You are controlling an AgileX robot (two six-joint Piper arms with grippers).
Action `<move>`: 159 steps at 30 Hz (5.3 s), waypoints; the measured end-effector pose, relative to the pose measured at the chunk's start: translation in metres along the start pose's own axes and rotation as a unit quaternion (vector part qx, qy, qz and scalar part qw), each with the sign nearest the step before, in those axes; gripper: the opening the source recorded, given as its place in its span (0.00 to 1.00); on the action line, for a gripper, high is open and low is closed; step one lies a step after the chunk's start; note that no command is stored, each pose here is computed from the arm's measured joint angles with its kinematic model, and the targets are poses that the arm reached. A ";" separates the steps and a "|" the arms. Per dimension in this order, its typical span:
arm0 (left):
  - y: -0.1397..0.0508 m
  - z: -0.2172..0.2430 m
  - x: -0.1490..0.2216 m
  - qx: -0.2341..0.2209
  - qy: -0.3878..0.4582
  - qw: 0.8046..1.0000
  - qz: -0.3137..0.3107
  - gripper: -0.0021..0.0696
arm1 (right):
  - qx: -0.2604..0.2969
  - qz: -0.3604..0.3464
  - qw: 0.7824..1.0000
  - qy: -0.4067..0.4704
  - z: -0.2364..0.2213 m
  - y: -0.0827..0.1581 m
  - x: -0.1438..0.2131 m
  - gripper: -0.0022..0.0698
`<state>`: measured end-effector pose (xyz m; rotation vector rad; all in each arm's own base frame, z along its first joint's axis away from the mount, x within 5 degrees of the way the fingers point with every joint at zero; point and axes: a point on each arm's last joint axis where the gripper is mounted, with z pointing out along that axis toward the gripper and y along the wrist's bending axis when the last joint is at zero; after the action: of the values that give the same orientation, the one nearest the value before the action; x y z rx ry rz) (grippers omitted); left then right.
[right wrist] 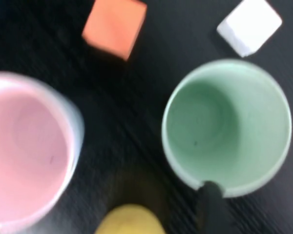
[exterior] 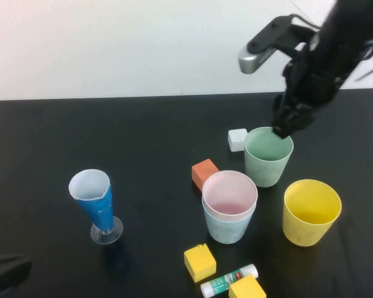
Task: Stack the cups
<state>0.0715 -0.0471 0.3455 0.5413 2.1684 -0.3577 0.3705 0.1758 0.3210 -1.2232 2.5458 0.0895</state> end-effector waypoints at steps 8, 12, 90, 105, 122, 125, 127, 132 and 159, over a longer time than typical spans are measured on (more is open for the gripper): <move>0.002 0.000 0.002 -0.010 0.012 1.000 0.002 0.03 | 0.017 0.051 0.998 0.035 0.050 -0.019 -0.017 0.72; 0.004 0.000 0.004 -0.021 0.021 1.000 -0.009 0.03 | 0.010 0.069 0.996 0.060 0.077 -0.027 -0.014 0.72; 0.008 -0.001 0.009 -0.049 0.047 0.996 -0.056 0.03 | -0.071 0.011 0.987 0.142 0.076 0.012 0.059 0.16; 0.008 -0.001 0.009 -0.048 0.046 0.996 -0.054 0.03 | -0.016 -0.005 0.996 -0.093 -0.092 0.032 0.045 0.09; 0.008 0.000 0.005 -0.043 0.023 0.997 -0.052 0.03 | -0.162 -0.035 0.982 -0.095 -0.029 0.037 0.016 0.09; 0.008 0.000 0.005 -0.043 0.023 0.998 -0.046 0.03 | -0.167 -0.037 0.981 -0.086 -0.017 0.035 0.014 0.09; 0.008 -0.001 0.004 -0.047 0.023 0.998 -0.040 0.03 | -0.170 -0.038 0.981 -0.082 -0.012 0.034 0.013 0.09; 0.010 -0.001 0.004 -0.056 0.020 0.998 -0.033 0.03 | -0.175 -0.042 0.981 -0.073 -0.001 0.032 0.012 0.09; 0.018 -0.005 0.054 -0.054 -0.028 0.998 -0.023 0.03 | -0.112 -0.092 0.967 -0.209 -0.114 0.051 0.022 0.05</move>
<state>0.0477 -0.0153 0.3040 0.4161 2.1357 -0.2752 0.2902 0.1699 0.4185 -1.3500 2.0906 0.5461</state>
